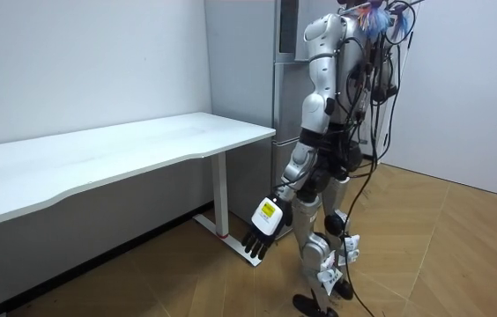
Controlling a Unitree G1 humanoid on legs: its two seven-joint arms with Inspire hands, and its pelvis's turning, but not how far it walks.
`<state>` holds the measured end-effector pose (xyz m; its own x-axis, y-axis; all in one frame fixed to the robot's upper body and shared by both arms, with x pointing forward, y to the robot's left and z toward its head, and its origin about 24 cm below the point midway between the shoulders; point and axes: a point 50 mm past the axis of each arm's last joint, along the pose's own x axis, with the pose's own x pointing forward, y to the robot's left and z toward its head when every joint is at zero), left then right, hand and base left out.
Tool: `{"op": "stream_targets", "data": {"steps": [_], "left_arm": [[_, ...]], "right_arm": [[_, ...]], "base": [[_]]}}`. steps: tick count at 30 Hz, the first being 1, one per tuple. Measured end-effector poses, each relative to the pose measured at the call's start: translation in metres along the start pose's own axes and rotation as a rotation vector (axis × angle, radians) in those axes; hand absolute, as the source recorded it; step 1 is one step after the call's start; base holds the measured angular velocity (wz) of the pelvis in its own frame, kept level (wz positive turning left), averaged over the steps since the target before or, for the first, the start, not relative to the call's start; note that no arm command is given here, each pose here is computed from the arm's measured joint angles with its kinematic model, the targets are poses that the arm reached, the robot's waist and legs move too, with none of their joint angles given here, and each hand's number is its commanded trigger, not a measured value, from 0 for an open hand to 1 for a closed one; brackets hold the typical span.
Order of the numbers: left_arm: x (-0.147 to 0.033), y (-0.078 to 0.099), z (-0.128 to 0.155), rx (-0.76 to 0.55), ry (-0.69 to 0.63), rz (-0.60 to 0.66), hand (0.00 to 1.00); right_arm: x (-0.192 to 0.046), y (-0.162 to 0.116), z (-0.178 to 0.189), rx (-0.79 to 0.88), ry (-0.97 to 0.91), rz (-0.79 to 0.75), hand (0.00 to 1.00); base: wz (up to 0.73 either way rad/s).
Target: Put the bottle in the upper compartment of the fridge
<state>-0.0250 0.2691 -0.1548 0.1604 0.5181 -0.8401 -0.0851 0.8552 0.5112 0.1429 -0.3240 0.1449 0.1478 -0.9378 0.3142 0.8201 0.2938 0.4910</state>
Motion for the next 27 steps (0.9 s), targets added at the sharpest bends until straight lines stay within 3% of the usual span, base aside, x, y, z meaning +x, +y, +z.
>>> {"op": "stream_targets", "data": {"steps": [13, 27], "left_arm": [[0.0, -0.001, 0.0, 0.002, -0.001, -0.024, 0.0], [0.002, -0.004, 0.007, 0.0, -0.005, -0.049, 0.0]], "right_arm": [[-0.015, 0.024, -0.007, 0.032, 0.036, 0.165, 0.0], [-0.03, 0.053, 0.01, 0.014, -0.154, 0.347, 0.0]], "base": [[0.0], [0.03]]}}
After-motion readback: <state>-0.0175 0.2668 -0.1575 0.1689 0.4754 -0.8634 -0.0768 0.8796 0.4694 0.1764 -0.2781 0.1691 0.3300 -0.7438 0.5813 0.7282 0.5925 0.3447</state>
